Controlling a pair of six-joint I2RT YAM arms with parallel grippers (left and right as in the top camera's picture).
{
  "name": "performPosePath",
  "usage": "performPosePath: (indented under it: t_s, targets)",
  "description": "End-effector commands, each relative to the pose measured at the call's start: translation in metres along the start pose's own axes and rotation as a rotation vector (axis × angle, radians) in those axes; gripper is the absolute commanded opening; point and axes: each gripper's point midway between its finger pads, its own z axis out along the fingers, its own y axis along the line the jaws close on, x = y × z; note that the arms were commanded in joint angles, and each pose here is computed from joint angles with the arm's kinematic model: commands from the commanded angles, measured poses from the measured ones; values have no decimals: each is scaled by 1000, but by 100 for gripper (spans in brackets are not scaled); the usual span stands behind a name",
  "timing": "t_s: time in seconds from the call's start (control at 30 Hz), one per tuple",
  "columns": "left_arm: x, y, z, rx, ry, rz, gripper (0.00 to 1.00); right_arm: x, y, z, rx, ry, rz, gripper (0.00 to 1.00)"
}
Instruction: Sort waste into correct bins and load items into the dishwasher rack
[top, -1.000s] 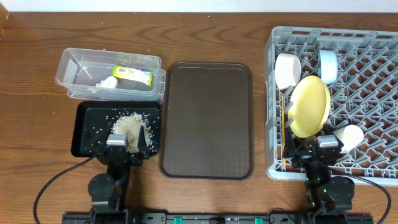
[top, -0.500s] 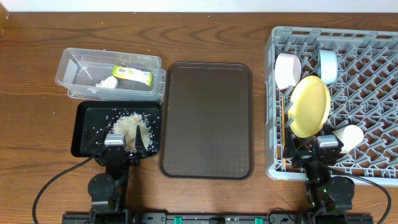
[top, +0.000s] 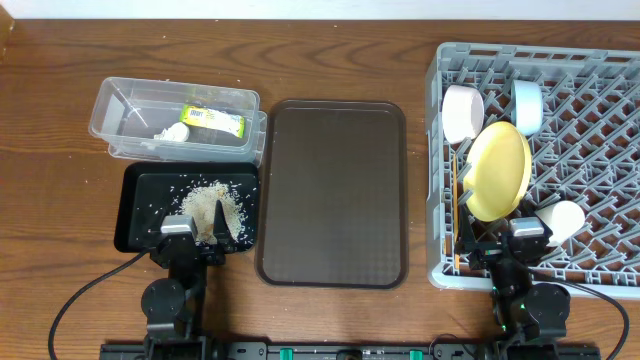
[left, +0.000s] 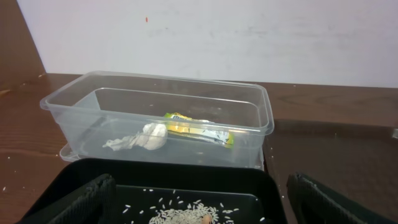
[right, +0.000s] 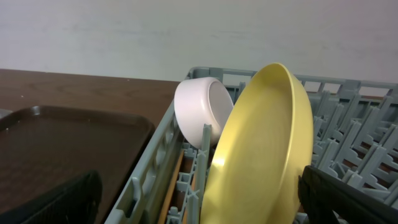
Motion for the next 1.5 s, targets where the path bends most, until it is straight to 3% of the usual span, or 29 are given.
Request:
performPosePath:
  t_s: [0.0,0.37,0.53,1.47]
  targets:
    - [15,8,1,-45,44,-15,90,1,-2,0,6,1,3,99]
    - [15,6,1,-31,43,-7,90,1,-2,0,6,1,3,99]
    - [14,-9,0,59,39,71,91,1,-2,0,6,1,3,99]
    - [14,-23,-1,119,40,15,91,1,-2,0,6,2,3,99]
